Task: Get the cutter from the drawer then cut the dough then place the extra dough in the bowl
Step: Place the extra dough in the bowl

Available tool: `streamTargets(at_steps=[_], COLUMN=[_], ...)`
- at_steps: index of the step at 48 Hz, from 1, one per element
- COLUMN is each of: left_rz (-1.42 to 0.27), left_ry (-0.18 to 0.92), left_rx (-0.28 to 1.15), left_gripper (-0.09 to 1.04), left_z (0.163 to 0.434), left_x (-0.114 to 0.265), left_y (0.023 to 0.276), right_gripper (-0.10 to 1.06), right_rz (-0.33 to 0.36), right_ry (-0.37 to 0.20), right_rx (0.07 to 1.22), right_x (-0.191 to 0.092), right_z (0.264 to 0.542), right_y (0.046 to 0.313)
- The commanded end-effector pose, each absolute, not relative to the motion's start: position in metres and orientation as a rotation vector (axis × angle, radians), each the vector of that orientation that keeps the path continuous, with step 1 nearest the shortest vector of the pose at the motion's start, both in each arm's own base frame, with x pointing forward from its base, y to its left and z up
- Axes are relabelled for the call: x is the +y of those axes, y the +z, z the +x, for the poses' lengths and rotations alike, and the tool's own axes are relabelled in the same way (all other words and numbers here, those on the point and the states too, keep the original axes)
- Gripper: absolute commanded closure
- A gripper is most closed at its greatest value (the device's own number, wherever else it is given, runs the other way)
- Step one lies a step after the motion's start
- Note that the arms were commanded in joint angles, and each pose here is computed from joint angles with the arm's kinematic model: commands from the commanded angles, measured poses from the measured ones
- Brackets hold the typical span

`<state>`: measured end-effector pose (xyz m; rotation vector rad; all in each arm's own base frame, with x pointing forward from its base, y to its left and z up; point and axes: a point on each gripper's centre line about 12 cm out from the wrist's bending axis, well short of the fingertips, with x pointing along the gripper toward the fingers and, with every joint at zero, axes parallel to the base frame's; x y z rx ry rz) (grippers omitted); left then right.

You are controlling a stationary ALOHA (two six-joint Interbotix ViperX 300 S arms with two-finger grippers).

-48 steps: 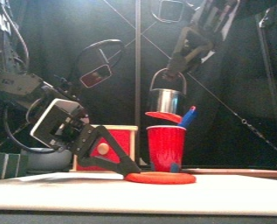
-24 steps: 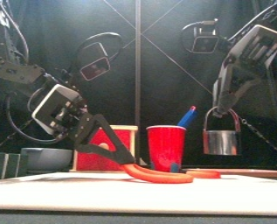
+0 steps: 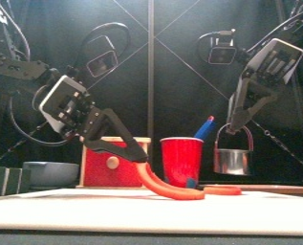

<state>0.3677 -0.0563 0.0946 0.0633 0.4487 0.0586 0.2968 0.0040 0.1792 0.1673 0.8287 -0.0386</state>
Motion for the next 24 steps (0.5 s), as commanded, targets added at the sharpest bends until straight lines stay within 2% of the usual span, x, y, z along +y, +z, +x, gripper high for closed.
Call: streamTargets(at_steps=[1,11,24], left_rz=[0.061,0.066,0.067], left_ry=[0.055,0.05,0.052], left_rx=[0.407,0.405,0.413], left_gripper=[0.43,0.43,0.43], left_z=[0.372,0.371,0.37], left_x=[-0.056,-0.056,-0.056], left_y=[0.108,0.109,0.106], right_gripper=[0.47,0.47,0.47], right_rz=[0.171,0.161,0.196], right_ry=[-0.057,-0.077,-0.076], right_rx=[0.795,0.815,0.822], right_x=[-0.003,-0.011,-0.008], right_z=[0.309,0.318,0.323], right_y=[0.189,0.182,0.181])
